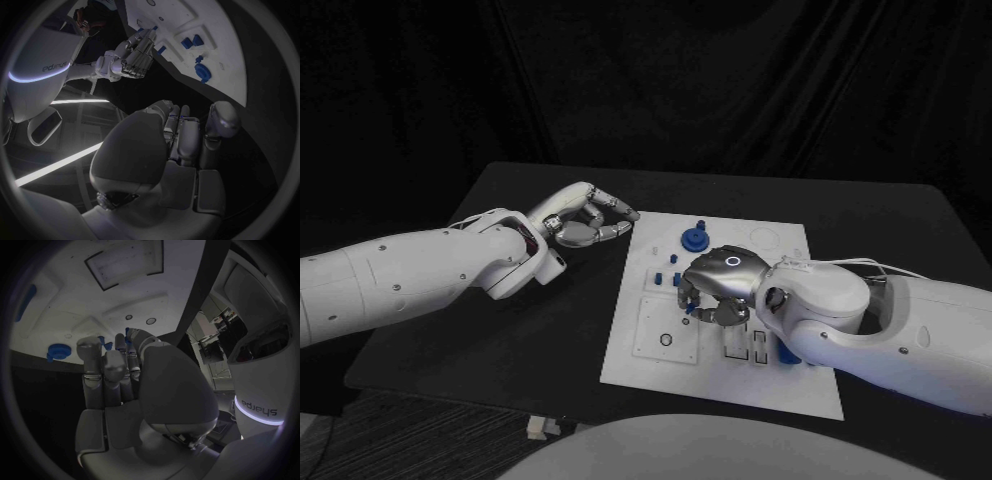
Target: Assemble the parts on the task board
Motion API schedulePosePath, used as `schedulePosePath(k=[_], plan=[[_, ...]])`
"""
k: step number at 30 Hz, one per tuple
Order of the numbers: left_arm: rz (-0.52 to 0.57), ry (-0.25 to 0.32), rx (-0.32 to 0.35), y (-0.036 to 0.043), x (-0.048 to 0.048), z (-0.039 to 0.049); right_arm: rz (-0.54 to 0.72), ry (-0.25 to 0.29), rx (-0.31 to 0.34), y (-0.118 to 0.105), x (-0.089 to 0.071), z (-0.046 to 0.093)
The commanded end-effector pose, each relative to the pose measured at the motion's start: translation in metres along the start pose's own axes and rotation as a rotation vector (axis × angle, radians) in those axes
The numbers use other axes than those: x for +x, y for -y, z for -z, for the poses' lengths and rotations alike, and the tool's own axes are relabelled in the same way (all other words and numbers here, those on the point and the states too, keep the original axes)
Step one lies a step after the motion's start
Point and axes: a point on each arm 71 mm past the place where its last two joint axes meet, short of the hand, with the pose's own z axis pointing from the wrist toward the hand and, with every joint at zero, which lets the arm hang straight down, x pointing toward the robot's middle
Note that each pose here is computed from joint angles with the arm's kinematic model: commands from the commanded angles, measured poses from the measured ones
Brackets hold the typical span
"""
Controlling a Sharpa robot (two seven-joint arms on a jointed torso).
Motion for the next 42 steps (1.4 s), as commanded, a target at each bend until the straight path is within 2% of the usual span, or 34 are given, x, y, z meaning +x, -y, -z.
schedulePosePath(k=[1,42], plan=[[0.011,-0.008,0.009,0.0008,0.0019,-0.0003,0.002,-0.017,0.009,0.0,0.004,0.0],[0.02,-0.018,0.002,-0.0024,0.0072,0.0019,-0.021,-0.027,0.017,0.001,0.019,-0.004]])
